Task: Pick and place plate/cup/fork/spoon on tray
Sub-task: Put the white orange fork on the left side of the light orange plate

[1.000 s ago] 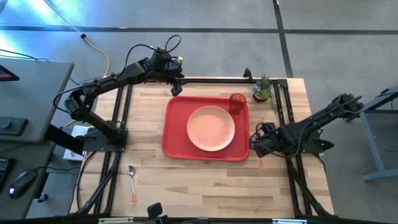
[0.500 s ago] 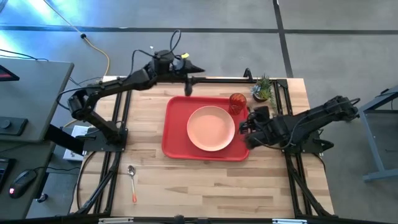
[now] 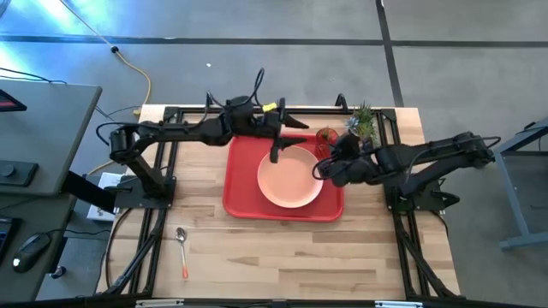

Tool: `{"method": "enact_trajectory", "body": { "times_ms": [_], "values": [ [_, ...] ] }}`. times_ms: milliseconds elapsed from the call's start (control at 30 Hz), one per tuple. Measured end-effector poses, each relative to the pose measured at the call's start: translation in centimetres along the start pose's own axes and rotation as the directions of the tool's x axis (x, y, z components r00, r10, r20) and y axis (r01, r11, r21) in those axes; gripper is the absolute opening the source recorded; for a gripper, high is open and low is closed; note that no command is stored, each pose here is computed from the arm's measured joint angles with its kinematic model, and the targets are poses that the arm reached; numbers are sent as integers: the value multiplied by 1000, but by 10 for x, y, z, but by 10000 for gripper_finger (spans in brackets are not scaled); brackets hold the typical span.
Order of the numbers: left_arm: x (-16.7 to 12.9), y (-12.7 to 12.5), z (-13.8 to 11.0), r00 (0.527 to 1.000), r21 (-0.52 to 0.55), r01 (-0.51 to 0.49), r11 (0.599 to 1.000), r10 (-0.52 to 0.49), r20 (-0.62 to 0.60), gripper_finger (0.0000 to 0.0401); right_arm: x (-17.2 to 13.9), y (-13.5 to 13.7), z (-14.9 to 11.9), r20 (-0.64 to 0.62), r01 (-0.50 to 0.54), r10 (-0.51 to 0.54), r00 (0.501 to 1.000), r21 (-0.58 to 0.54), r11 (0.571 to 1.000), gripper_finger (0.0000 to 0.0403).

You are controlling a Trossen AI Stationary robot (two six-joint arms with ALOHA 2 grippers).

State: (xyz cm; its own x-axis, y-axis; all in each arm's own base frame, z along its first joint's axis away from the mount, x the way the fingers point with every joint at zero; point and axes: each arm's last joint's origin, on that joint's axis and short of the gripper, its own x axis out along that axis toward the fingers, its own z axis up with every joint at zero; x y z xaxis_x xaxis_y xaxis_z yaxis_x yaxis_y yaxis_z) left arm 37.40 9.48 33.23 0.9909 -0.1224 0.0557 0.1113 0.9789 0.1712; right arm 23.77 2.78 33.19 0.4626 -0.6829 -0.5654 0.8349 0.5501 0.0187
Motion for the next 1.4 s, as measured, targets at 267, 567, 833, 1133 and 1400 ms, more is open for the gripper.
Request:
{"method": "enact_trajectory", "body": {
  "times_ms": [267,567,833,1133,1400],
  "values": [
    [9,-16,13,990,52,-139,989,138,22,165,-11,-1,34,26,-52,57,998,-160,986,0],
    [16,-22,45,954,36,-290,956,286,84,165,4,1,62,74,-171,174,982,-51,984,0],
    [19,-27,49,940,-23,-339,941,339,31,165,8,0,65,50,-214,218,975,-71,974,0],
    [20,-33,46,947,-63,-321,945,322,-5,165,8,1,65,45,-221,225,973,-90,971,0],
    [20,-33,46,947,-64,-321,945,321,-7,165,8,1,65,46,-221,226,973,-85,971,0]
  ]
}}
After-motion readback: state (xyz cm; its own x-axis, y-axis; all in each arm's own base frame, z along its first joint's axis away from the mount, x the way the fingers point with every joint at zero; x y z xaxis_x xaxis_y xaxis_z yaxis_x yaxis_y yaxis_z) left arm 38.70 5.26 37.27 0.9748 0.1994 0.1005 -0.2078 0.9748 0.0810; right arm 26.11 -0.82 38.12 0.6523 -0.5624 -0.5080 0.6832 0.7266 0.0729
